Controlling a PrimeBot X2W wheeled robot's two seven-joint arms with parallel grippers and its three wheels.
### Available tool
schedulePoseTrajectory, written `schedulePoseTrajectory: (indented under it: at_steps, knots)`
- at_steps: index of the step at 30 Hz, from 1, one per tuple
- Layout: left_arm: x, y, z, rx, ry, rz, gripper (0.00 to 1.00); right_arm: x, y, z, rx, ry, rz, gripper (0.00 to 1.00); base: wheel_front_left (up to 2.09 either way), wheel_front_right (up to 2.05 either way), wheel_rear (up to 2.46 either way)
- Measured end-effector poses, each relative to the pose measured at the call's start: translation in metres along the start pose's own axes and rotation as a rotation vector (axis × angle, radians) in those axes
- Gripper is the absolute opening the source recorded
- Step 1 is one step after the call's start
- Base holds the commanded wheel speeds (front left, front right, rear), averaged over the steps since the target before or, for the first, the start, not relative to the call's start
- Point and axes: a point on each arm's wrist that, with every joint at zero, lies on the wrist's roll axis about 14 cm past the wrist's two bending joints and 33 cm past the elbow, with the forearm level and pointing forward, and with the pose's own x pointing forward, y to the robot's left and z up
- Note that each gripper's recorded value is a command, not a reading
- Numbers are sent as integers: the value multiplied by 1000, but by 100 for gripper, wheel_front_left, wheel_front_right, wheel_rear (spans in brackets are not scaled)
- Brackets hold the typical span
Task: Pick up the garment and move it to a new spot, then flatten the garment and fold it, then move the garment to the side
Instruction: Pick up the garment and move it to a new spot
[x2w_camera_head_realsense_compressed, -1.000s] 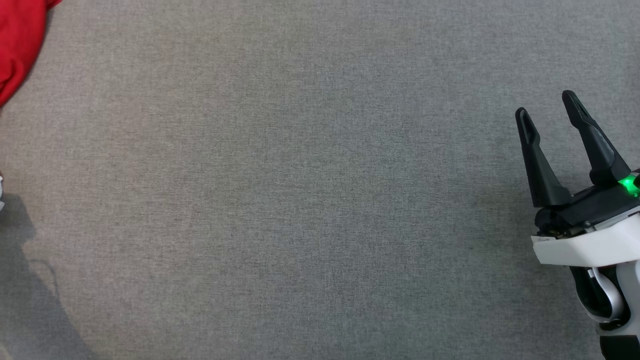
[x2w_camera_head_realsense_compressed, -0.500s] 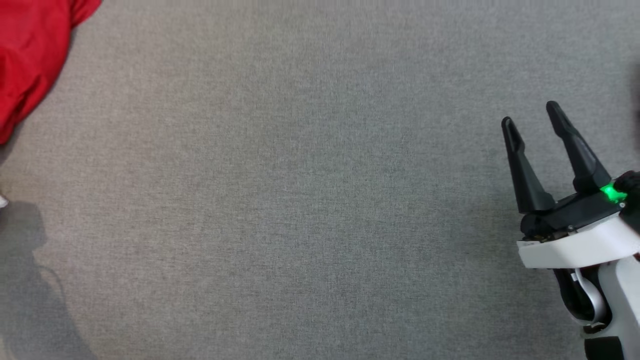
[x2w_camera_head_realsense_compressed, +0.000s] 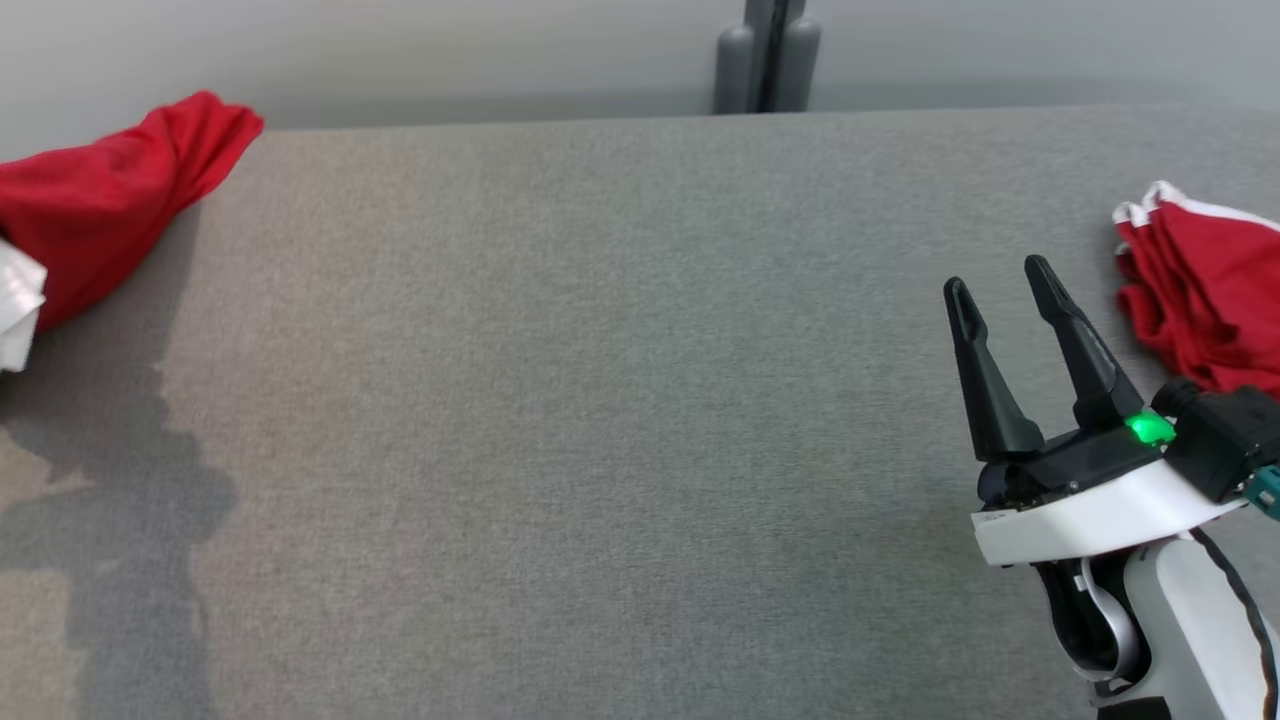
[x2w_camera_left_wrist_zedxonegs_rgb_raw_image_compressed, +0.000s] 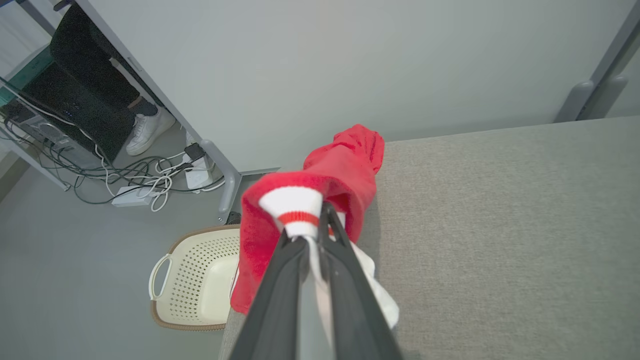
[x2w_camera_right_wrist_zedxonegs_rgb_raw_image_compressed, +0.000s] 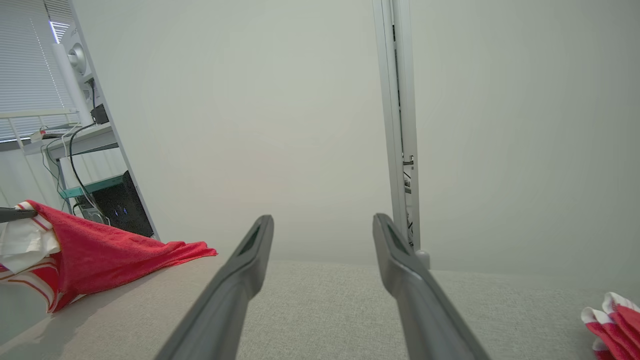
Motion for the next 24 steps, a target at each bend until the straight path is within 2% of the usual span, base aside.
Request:
schedulePoseTrajectory:
  at_steps: [7,14,15,16,18,21,24]
  knots:
    - [-18,-74,73,155,-156,-183,0,-20,-9,31,-19,-68,-69,100,0,0,0]
    - [-53,-166,129,283,-314,-393,0,-41,-28,56,-50,-120,-149,100,0,0,0]
    - [-68,-196,142,288,-361,-472,0,-46,-33,62,-57,-134,-169,100,0,0,0]
    - [-76,-211,148,288,-382,-511,0,-48,-35,64,-61,-139,-178,100,0,0,0]
    - [-92,-238,156,295,-422,-584,0,-52,-41,67,-67,-145,-198,100,0,0,0]
    - [-115,-276,161,235,-453,-713,0,-54,-47,67,-70,-146,-216,100,0,0,0]
    - [-129,-307,150,213,-445,-807,0,-55,-52,66,-72,-143,-228,100,0,0,0]
